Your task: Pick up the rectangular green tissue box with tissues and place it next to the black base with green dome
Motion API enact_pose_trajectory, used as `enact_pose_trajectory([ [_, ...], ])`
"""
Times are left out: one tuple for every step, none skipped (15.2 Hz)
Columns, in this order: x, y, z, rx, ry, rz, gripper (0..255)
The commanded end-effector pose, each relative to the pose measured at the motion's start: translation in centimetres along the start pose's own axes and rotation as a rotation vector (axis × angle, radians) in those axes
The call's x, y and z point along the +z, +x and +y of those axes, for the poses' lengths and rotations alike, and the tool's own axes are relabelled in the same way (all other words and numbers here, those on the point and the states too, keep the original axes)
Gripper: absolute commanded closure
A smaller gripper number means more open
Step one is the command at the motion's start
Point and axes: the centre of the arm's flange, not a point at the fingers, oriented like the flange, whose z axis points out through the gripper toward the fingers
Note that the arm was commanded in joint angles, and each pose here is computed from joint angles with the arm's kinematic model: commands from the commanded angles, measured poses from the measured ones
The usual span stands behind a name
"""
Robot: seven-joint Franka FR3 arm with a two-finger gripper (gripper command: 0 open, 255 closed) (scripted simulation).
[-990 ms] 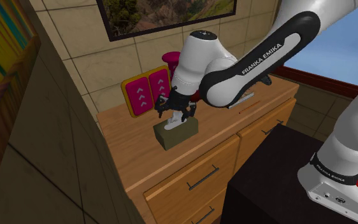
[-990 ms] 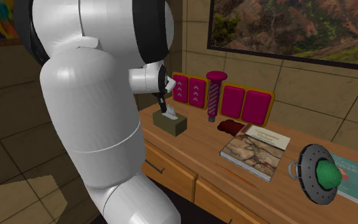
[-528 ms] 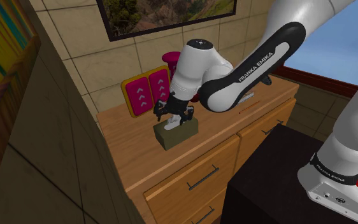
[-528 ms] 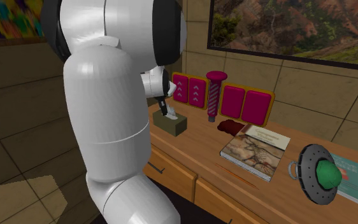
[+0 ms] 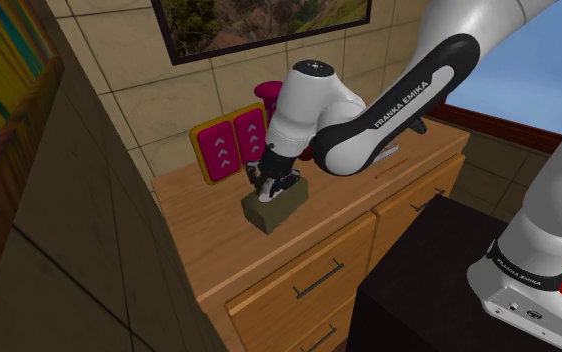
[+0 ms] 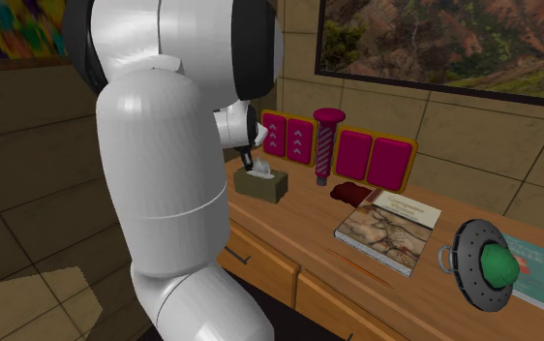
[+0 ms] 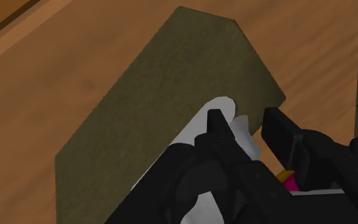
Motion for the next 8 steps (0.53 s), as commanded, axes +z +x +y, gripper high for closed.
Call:
enact_pose_trajectory([
  [0.15, 0.0, 0.16, 0.0, -0.006, -0.002, 255],
  [0.16, -0.06, 0.16, 0.0, -0.006, -0.002, 255],
  [0.18, -0.01, 0.16, 0.0, -0.006, -0.002, 255],
  [0.23, -0.02, 0.12, 0.0, -0.006, -0.002, 255],
  [0.18, -0.07, 0.13, 0.0, -0.006, -0.002, 255],
  [0.21, -0.04, 0.19, 0.0, -0.006, -0.002, 255],
  [-0.27, 0.04, 0.0, 0.0, -0.006, -0.002, 255],
  [-0.76, 0.13, -0.19, 0.0, -0.006, -0.002, 255],
])
